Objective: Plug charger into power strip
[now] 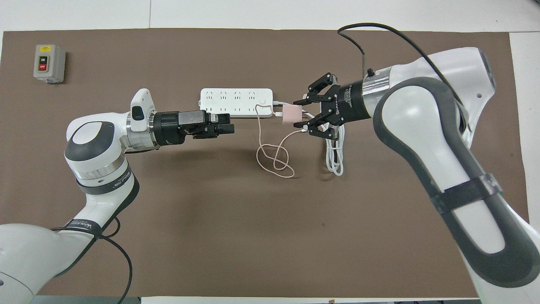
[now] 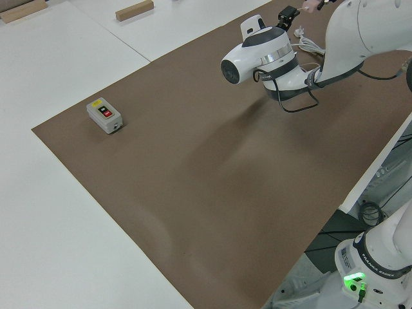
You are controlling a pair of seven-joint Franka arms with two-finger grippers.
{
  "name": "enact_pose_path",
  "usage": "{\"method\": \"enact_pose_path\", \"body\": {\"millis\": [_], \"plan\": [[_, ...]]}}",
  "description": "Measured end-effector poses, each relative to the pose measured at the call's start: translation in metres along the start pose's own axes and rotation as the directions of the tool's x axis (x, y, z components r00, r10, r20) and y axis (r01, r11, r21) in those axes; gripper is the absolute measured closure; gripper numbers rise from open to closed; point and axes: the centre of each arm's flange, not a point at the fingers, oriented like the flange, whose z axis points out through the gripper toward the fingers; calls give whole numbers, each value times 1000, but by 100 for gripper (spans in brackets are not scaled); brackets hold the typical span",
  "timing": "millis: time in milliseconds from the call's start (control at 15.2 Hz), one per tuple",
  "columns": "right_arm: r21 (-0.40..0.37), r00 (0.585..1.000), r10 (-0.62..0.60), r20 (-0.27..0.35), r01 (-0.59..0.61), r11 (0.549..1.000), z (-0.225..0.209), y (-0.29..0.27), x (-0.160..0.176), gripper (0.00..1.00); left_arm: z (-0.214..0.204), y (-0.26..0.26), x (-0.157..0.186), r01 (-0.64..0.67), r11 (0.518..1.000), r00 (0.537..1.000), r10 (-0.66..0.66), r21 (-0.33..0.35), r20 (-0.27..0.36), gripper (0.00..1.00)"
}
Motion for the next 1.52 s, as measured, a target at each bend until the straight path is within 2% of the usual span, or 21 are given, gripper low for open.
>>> {"method": "enact_pose_path", "body": {"millis": [395, 1120, 1516], "plan": [[41, 999, 40, -2, -40, 998, 51, 21, -45, 53, 13, 0, -4, -3, 1000, 1000, 3, 6, 15, 0], [76, 998, 53, 15, -54, 996, 78, 35, -55, 53, 21, -1, -6, -18, 1000, 1000, 18, 18, 16, 0], [76, 999, 53, 14, -53, 996, 78, 36, -55, 53, 20, -1, -6, -17, 1000, 1000, 17, 16, 10, 0]]}}
